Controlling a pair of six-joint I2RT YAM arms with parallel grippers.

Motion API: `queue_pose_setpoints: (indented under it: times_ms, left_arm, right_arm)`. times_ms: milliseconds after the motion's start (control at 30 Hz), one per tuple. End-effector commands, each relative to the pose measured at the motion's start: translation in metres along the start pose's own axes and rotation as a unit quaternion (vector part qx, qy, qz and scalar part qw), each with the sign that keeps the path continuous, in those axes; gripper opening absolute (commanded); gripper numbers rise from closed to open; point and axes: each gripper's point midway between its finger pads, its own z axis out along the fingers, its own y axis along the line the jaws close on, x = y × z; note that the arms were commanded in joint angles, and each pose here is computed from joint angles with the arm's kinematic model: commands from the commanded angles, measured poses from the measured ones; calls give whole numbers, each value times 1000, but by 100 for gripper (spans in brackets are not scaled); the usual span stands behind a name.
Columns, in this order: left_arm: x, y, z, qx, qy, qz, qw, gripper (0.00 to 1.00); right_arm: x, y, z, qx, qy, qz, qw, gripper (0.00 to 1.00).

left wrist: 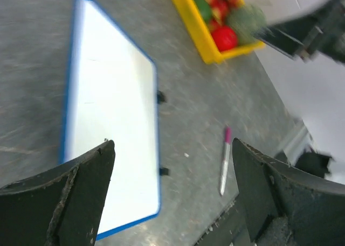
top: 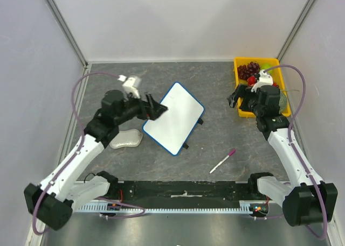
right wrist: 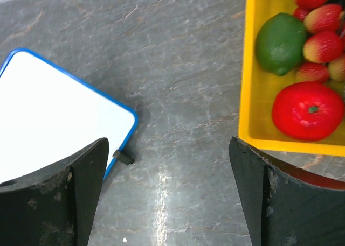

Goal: Write a sentence on the whiteboard
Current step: Pick up the whiteboard marker at the center of the board.

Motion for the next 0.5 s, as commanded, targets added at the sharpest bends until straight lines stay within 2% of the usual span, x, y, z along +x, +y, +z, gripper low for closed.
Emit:
queue_pose_setpoints:
  times_ms: [0, 133, 267, 400, 467]
  left_arm:
    - [25, -54, 24, 18, 63, 92, 994, 93]
    - [77, -99, 55, 39, 125, 129, 983, 93]
    - [148, -133, 80, 44, 188, 171, 966, 92]
    - [218, -157, 91, 49, 235, 214, 947, 86]
    - [248, -160, 94, 46, 252, 234, 938, 78]
  right_arm:
    - [17, 20, -9, -42, 30, -8, 999, 98]
    - [37, 17, -13, -39, 61, -19, 997, 98]
    - [54, 4, -19, -11, 79, -21, 997, 98]
    - [62, -5, -24, 7, 87, -24, 996, 98]
    - [66, -6, -26, 8, 93, -26, 995, 98]
